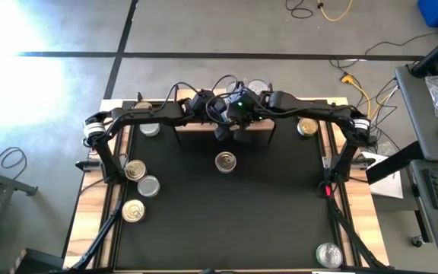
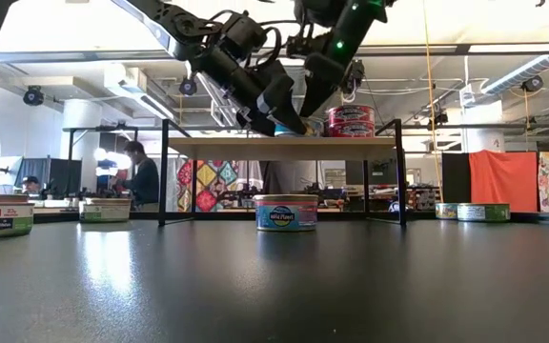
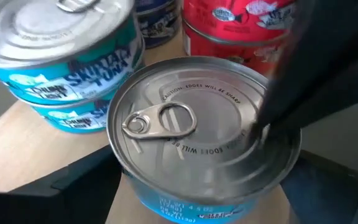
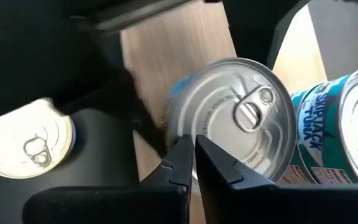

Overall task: Stack canned seafood by type on shelf
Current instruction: Put the yellow blue tuna can on the shelf

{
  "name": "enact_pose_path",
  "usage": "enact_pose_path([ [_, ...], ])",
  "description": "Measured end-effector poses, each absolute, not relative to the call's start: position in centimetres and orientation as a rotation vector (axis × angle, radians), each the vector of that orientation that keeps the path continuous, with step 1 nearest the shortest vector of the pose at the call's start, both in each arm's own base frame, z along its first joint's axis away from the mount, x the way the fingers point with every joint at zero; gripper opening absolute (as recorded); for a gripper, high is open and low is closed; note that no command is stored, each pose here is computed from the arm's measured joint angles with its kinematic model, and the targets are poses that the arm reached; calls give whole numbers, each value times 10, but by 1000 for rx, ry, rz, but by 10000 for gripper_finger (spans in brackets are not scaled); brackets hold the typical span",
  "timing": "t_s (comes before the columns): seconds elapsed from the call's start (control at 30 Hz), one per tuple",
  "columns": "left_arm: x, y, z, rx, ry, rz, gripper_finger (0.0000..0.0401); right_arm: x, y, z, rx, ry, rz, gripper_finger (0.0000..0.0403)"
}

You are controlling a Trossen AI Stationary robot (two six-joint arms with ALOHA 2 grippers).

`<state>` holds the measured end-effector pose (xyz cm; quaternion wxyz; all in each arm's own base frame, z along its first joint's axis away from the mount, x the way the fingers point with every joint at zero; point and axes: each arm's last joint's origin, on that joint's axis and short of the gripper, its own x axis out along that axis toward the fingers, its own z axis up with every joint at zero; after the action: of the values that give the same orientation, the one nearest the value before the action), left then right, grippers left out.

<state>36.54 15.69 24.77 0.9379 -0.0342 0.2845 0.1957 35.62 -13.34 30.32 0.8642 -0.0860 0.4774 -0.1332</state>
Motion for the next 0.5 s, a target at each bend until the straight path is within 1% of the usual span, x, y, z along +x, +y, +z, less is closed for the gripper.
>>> enact_pose_path([
  [0.1, 365, 156, 247, -72, 590, 390, 393, 358, -137, 299, -180, 1008, -277, 13],
  [0.27, 365, 156, 246, -80, 597, 375, 388, 360, -139, 295, -180, 1017, -275, 13],
  [0.5, 362, 153, 244, -43, 644, 334, 397, 356, -139, 296, -177, 1043, -278, 13],
])
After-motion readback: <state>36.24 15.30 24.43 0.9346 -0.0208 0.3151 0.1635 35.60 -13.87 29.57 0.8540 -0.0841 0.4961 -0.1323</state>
